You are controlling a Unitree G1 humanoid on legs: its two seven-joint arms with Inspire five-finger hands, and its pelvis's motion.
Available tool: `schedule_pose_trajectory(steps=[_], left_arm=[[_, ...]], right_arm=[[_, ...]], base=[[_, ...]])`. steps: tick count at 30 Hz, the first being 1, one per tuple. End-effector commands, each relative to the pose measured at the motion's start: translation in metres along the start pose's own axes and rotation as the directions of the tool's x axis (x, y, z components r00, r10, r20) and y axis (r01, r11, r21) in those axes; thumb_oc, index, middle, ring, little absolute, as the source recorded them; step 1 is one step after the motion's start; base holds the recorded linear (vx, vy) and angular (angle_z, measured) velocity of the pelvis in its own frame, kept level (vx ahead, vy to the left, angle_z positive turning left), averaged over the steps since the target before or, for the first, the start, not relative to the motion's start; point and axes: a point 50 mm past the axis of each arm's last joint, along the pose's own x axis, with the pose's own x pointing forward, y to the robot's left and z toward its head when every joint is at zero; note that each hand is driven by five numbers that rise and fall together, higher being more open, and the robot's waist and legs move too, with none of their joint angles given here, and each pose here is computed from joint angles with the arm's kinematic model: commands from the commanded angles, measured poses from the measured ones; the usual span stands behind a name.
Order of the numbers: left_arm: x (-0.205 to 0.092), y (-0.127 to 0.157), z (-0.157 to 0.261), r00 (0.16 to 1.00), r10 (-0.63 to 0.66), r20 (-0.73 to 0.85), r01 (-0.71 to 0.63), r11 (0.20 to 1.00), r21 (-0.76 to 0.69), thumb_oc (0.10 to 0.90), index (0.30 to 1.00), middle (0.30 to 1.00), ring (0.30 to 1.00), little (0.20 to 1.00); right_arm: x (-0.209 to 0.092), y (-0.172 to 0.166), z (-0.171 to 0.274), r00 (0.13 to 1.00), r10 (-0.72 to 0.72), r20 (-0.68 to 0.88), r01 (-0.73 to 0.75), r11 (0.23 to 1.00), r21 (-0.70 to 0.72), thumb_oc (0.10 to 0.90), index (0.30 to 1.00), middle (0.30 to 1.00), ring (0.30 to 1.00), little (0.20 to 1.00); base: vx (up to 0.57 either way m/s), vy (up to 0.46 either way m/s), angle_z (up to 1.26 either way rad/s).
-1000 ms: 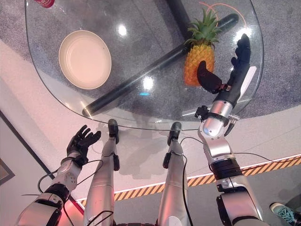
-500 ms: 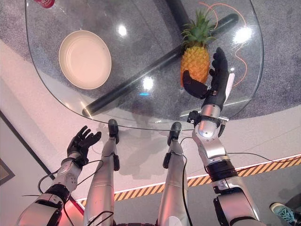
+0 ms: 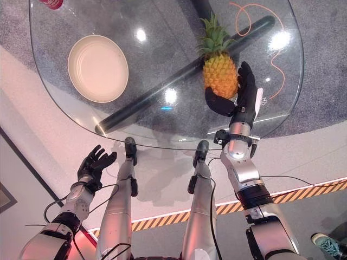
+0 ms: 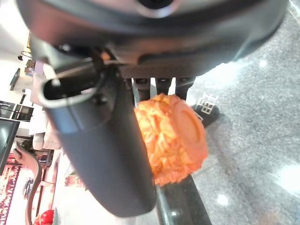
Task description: Pick up the fruit to the plate
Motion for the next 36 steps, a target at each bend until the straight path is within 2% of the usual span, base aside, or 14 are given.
schedule_pose_trajectory(steps=[1,7,13,14,15,16,17,21,31,36], left_arm=[[-0.010,0.024,-0.007,0.997,0.074,0.006,-0.075,0.997,0.029,0.800,0.900,0.900,0.900,0.900],[-0.010,0.024,-0.006,0.997,0.073,0.006,-0.073,0.997,0.028,0.800,0.900,0.900,0.900,0.900],[-0.009,0.026,-0.004,0.997,0.074,0.008,-0.075,0.997,0.029,0.800,0.900,0.900,0.900,0.900],[-0.010,0.026,-0.005,0.997,0.074,0.007,-0.074,0.997,0.032,0.800,0.900,0.900,0.900,0.900],[-0.010,0.026,-0.005,0.997,0.074,0.007,-0.074,0.997,0.032,0.800,0.900,0.900,0.900,0.900],[-0.010,0.026,-0.005,0.997,0.074,0.007,-0.074,0.997,0.033,0.800,0.900,0.900,0.900,0.900],[-0.010,0.026,-0.005,0.997,0.075,0.007,-0.075,0.997,0.033,0.800,0.900,0.900,0.900,0.900],[-0.010,0.026,-0.004,0.997,0.073,0.009,-0.074,0.997,0.032,0.800,0.900,0.900,0.900,0.900],[-0.010,0.029,-0.002,0.996,0.086,0.018,-0.086,0.996,0.005,0.800,0.900,0.900,0.900,0.900],[-0.009,0.033,0.006,0.990,0.130,0.056,-0.126,0.989,-0.073,0.800,0.900,0.900,0.900,0.900]], right_arm=[[0.003,-0.008,0.023,0.994,-0.002,0.111,0.001,1.000,0.007,0.800,0.900,0.900,0.900,0.900],[0.003,-0.004,0.023,0.994,0.033,0.108,-0.029,0.999,-0.043,0.800,0.900,0.900,0.900,0.900],[0.004,-0.004,0.023,0.993,0.048,0.112,-0.026,0.983,-0.184,0.800,0.900,0.900,0.900,0.900],[0.004,-0.005,0.022,0.993,0.044,0.110,-0.019,0.975,-0.221,0.729,0.839,0.839,0.839,0.829],[0.004,-0.005,0.022,0.993,0.040,0.109,-0.013,0.971,-0.238,0.693,0.808,0.808,0.808,0.793],[0.005,-0.006,0.022,0.993,0.035,0.110,-0.004,0.964,-0.267,0.344,0.509,0.509,0.509,0.444],[0.005,-0.007,0.022,0.994,0.034,0.107,-0.001,0.956,-0.295,0.100,0.300,0.300,0.300,0.200],[0.009,-0.008,0.024,0.994,0.029,0.102,0.012,0.926,-0.378,0.100,0.300,0.300,0.300,0.200],[0.010,-0.009,0.028,0.993,0.017,0.113,0.030,0.915,-0.402,0.100,0.300,0.300,0.300,0.200],[0.010,-0.010,0.028,0.992,0.000,0.128,0.051,0.918,-0.394,0.100,0.300,0.300,0.300,0.200]], base=[[0.00,0.000,0.00],[0.00,0.000,0.00],[0.00,0.000,0.00],[0.00,0.000,0.00],[0.00,0.000,0.00],[0.00,0.000,0.00],[0.00,0.000,0.00],[0.00,0.000,0.00],[0.00,0.000,0.00],[0.00,0.000,0.00]])
